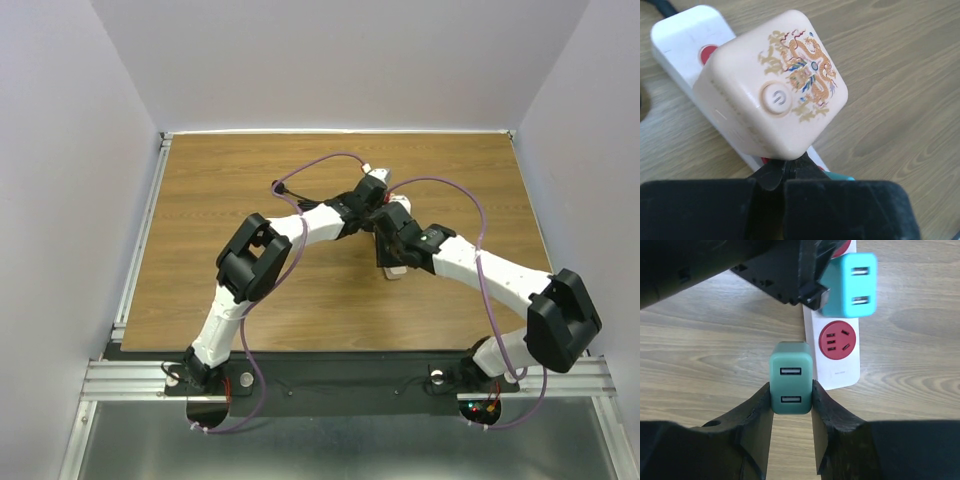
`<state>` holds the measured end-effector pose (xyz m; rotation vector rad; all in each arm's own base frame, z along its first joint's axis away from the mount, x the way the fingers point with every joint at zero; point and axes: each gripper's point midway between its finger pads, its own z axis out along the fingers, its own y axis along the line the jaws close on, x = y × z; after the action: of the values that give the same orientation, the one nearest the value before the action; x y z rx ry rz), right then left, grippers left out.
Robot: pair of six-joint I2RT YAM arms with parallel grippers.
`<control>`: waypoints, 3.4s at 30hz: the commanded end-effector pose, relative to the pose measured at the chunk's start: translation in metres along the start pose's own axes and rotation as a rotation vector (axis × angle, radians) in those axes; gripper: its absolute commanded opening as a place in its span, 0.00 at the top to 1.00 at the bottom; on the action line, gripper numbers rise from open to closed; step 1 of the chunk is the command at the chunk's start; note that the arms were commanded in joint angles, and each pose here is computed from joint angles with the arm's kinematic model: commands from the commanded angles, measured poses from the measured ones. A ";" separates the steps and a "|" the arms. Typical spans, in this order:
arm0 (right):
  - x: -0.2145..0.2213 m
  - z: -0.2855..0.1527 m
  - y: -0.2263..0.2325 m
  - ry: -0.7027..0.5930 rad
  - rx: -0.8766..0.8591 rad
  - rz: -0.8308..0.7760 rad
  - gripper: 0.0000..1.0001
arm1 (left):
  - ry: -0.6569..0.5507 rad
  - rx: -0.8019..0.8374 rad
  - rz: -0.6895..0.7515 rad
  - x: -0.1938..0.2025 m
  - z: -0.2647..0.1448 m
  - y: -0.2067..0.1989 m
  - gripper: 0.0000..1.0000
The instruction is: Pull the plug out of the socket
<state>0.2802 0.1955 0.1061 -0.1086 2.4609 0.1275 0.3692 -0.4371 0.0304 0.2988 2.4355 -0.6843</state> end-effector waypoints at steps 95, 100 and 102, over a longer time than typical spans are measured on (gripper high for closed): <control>-0.045 -0.051 -0.034 -0.022 -0.236 0.169 0.24 | -0.065 -0.007 0.049 -0.100 -0.124 -0.032 1.00; -0.042 -0.049 -0.038 -0.025 -0.212 0.175 0.25 | -0.027 -0.045 0.065 -0.103 -0.096 -0.029 1.00; -0.039 -0.049 -0.038 -0.020 -0.211 0.182 0.25 | 0.009 -0.073 0.070 -0.096 -0.091 -0.024 1.00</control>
<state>0.2763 0.1518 0.1536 0.0301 2.4893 0.4686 0.4006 -0.4253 0.1799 0.3145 2.3519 -0.6627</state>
